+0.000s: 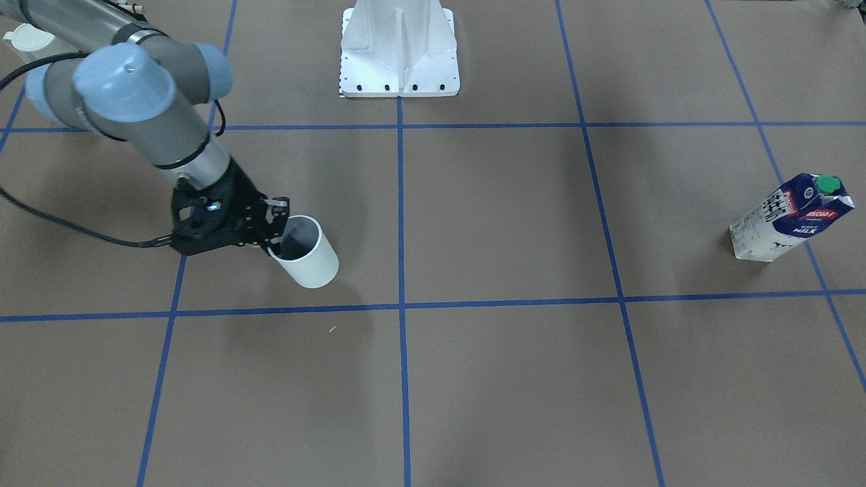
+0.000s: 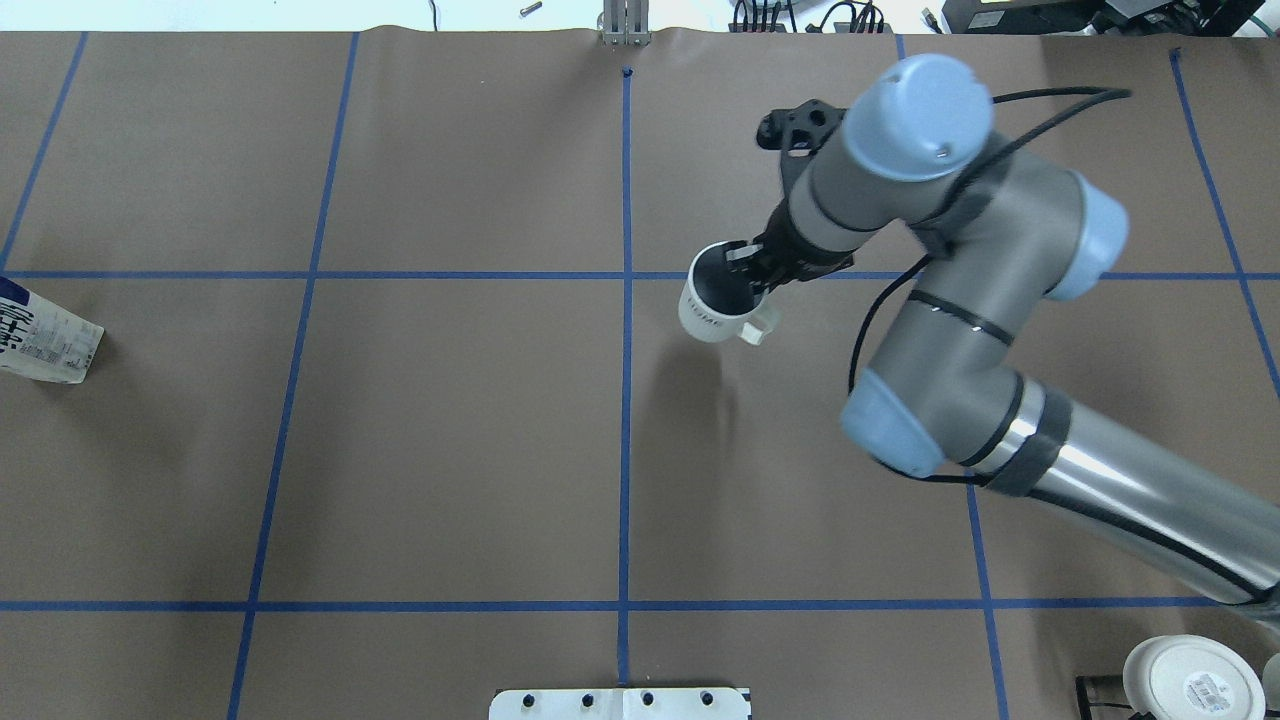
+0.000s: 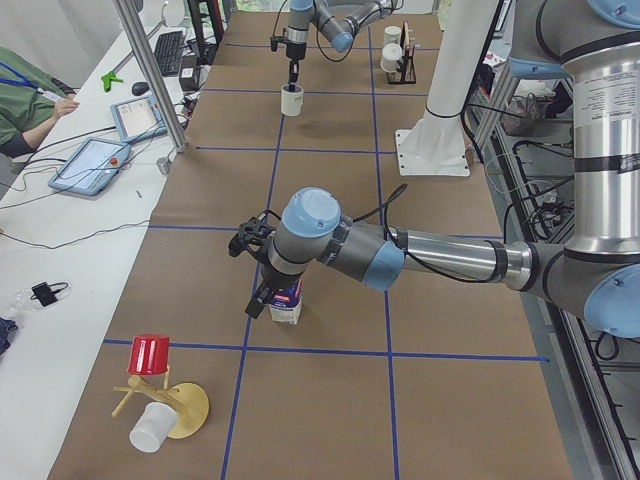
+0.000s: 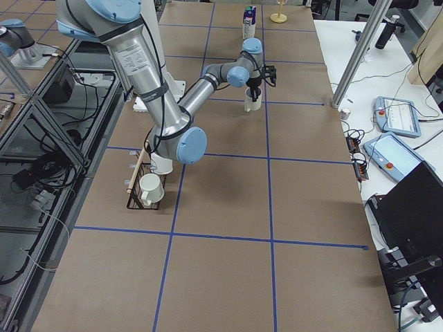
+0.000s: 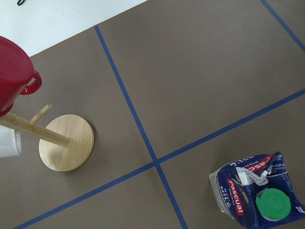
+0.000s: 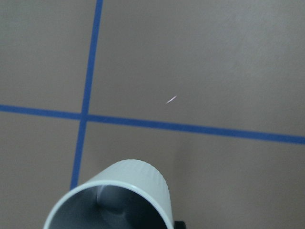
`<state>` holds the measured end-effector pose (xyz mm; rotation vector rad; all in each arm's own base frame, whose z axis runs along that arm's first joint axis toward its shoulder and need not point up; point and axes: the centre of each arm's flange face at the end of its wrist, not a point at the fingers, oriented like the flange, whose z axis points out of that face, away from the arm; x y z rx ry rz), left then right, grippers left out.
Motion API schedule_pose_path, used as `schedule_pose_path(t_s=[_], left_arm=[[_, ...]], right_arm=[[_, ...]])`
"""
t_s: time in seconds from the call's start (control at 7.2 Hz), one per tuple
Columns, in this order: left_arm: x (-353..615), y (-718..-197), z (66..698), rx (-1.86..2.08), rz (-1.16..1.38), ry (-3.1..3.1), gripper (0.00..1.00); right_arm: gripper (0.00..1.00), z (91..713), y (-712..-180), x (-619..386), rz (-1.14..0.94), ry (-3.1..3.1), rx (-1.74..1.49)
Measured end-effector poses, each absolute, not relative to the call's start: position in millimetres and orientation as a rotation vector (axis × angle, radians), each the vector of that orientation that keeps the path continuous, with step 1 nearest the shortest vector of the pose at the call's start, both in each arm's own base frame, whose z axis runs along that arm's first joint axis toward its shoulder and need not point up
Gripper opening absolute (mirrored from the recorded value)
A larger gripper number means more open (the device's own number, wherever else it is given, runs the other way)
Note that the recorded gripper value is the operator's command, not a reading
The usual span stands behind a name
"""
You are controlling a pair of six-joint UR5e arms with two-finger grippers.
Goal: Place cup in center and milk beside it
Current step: 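Carry the white mug with the right gripper toward the table center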
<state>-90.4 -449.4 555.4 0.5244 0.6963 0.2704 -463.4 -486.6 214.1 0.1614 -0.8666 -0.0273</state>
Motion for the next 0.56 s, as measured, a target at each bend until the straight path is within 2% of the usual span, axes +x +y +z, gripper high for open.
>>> schedule_pose_path(t_s=[0.28, 0.56], left_arm=[[-90, -449, 556, 0.523, 0.27, 0.696, 0.99], [-90, -449, 557, 0.521, 0.27, 0.697, 0.99]], right_arm=[[0.0, 183, -445, -516, 0.002, -0.813, 0.104], [0.0, 191, -425, -533, -0.004, -0.788, 0.074]])
